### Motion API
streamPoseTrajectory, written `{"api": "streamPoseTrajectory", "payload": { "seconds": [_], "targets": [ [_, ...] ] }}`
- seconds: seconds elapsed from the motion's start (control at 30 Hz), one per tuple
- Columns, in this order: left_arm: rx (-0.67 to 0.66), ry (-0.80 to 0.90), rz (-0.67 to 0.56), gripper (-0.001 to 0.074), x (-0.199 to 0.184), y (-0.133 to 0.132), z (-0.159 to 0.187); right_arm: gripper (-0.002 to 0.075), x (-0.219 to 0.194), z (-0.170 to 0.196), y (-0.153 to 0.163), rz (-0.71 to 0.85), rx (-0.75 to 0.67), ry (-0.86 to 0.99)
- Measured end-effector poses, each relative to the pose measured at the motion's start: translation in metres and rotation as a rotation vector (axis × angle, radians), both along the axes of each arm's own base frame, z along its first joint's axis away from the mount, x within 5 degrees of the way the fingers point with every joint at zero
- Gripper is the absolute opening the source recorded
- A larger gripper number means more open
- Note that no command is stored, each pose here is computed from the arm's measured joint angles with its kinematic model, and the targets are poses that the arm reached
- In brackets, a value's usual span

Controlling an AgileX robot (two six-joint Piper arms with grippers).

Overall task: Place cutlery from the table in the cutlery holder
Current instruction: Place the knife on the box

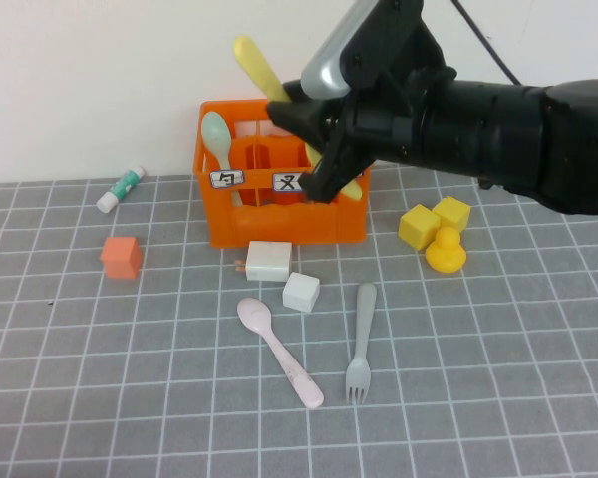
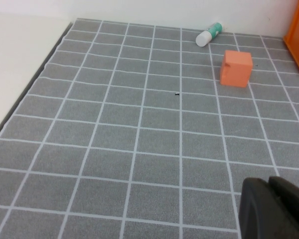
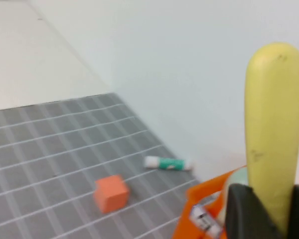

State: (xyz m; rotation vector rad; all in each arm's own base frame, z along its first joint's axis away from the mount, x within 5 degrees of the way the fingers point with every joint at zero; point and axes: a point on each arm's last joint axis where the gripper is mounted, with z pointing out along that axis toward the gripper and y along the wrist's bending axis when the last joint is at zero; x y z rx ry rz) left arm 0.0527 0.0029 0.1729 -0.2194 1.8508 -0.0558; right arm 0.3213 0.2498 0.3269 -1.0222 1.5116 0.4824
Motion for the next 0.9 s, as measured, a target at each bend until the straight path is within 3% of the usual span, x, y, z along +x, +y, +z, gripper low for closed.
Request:
{"api": "streamPoseTrajectory", "payload": {
  "seconds": [0.13,0.23,0.33,0.47,0.63,0.8,0.9],
  "targets": [
    [0.000,0.000,0.000,-0.0001,0.000,0.000,0.000,0.0154,-0.006,-0.008,0.002,0.065,-0.056,0.078],
    [0.000,0.000,0.000,-0.0001,0.000,0.000,0.000,0.0154,-0.007,-0.016,-0.002,0.027,-0.103,0.178],
    [0.000,0.000,0.000,-0.0001,0.000,0.000,0.000,0.0154,0.000,-0.021,-0.010,-0.154,-0.058,0.321],
    [0.000,0.000,0.000,-0.0001,0.000,0.000,0.000,0.0154,0.012,-0.018,-0.021,-0.395,0.107,0.411],
    [0.000,0.000,0.000,-0.0001,0.000,0.000,0.000,0.0154,0.026,-0.006,-0.020,-0.446,0.348,0.284],
    [0.000,0.000,0.000,-0.0001,0.000,0.000,0.000,0.0154,0.031,-0.002,-0.003,-0.233,0.507,-0.008],
    [0.002,0.000,-0.001,-0.0001,0.000,0.000,0.000,0.0154,0.032,-0.007,0.004,-0.150,0.556,-0.091]
  ]
}}
